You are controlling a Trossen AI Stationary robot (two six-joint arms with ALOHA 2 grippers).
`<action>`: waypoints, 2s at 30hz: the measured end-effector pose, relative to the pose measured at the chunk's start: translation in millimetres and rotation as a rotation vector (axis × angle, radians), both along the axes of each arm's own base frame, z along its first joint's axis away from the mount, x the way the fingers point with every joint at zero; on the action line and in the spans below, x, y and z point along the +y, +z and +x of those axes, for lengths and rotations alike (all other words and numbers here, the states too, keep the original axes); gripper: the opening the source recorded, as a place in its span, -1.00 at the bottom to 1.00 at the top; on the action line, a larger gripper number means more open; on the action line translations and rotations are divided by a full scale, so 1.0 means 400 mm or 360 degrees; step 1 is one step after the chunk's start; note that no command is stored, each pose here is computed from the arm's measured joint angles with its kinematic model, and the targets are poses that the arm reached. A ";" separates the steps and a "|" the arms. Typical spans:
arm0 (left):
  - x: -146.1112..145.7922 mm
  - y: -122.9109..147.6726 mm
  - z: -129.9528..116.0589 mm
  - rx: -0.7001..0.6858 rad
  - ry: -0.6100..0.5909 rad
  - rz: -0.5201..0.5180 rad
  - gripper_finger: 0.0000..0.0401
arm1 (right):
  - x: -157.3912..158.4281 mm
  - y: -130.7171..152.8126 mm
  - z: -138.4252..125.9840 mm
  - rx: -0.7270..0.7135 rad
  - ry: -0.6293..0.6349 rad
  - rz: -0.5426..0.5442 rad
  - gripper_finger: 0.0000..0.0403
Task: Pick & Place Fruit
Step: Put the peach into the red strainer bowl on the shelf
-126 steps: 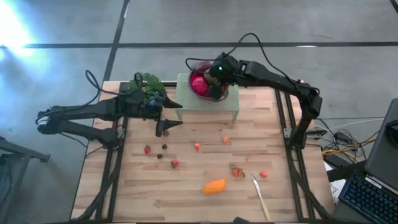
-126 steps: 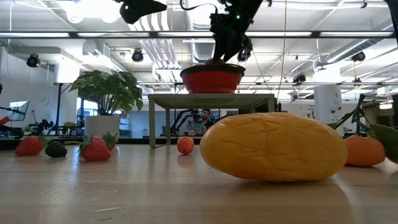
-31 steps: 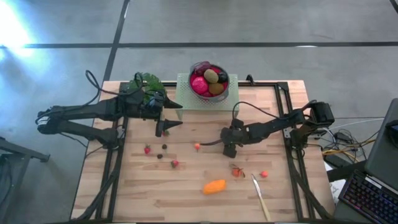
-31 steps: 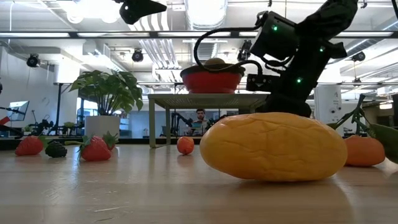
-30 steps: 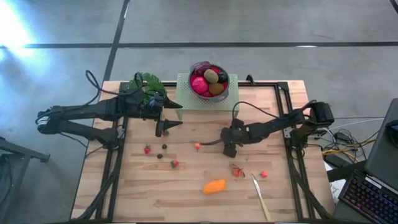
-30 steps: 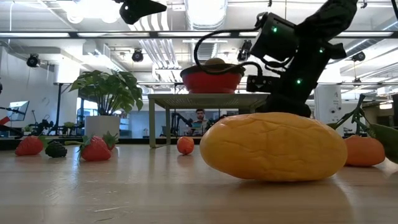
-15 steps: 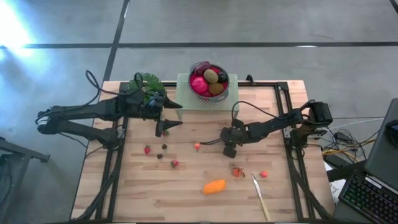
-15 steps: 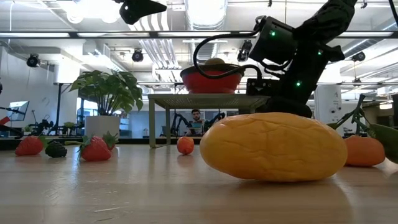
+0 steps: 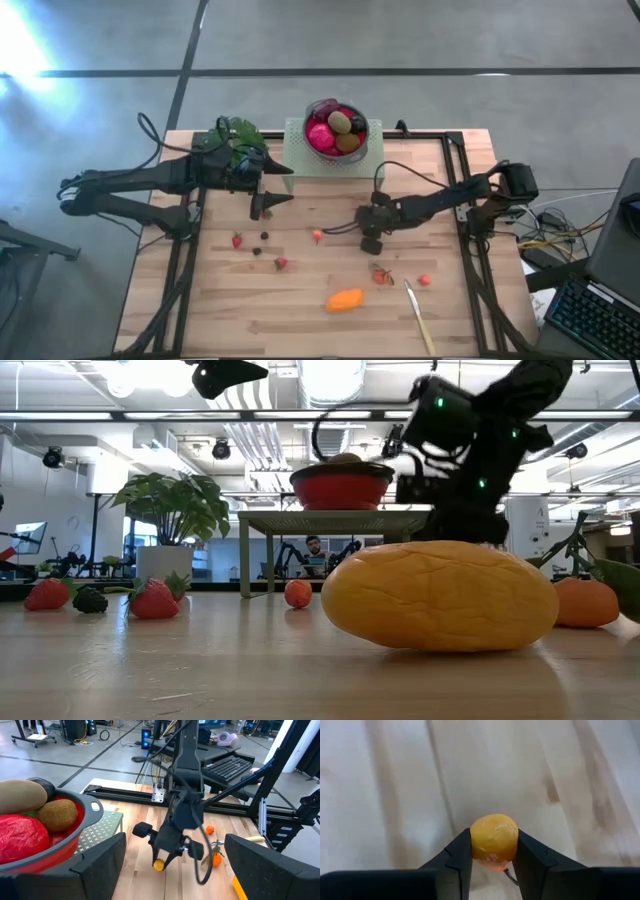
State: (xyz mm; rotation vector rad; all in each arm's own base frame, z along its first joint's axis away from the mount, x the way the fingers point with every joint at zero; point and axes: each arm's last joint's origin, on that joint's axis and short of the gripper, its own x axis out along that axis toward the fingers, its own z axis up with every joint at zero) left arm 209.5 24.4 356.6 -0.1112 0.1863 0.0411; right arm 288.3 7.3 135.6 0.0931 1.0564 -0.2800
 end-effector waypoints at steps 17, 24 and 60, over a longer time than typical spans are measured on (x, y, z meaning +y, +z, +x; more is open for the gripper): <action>0.000 -0.001 0.000 0.0004 0.0000 -0.0001 0.72 | -0.025 0.354 0.039 -0.0629 0.0272 -0.0055 -0.48; 0.000 -0.001 0.000 0.0005 0.0000 -0.0001 0.72 | -0.112 0.505 0.065 -0.0904 0.0171 -0.0214 -0.41; 0.000 -0.001 0.000 0.0006 0.0000 -0.0001 0.72 | -0.341 0.463 0.142 -0.0652 -0.0216 -0.0321 -0.09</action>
